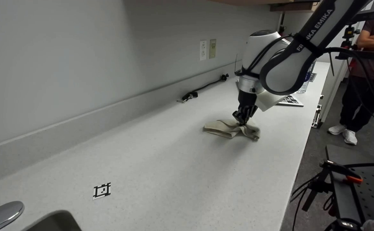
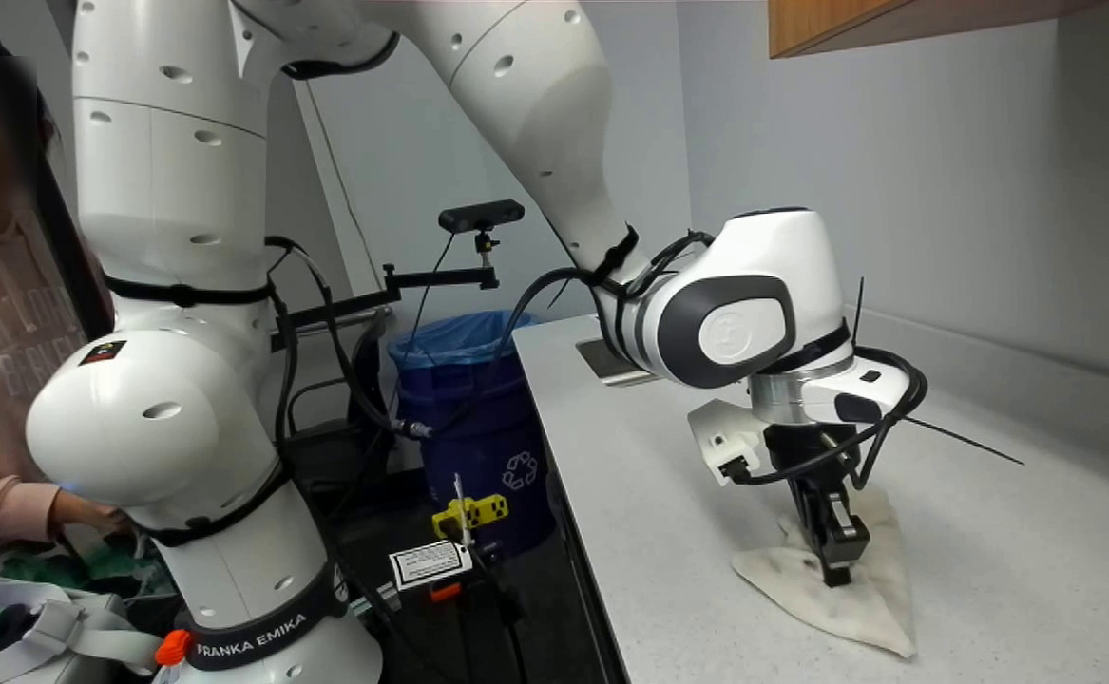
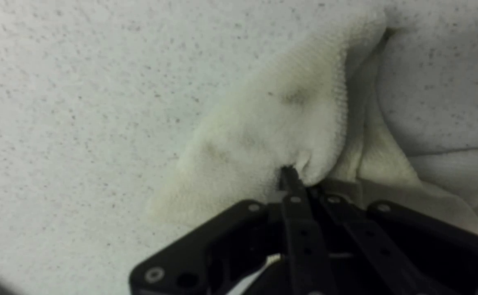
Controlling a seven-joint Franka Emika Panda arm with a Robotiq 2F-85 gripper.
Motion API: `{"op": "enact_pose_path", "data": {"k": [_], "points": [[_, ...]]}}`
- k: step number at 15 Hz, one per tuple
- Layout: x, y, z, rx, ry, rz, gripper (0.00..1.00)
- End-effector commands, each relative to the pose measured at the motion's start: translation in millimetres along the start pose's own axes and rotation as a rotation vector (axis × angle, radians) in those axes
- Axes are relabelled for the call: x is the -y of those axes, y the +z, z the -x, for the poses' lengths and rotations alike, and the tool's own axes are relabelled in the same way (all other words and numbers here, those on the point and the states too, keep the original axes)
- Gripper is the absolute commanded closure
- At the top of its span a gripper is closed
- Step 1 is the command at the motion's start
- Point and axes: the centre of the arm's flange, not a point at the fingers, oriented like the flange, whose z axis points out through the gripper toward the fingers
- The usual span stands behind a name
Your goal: Wipe the counter with the cloth
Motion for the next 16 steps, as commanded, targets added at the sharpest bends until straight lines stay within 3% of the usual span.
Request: {"op": "enact_pose_path", "data": {"k": [1,11,16], "points": [[11,16,19,0.011,-0.019,0.03,0.99],[138,-13,59,-0.015,-0.285,-0.058,0.99],[149,-15,56,-0.018,-0.315,-0.073,0.99]]}}
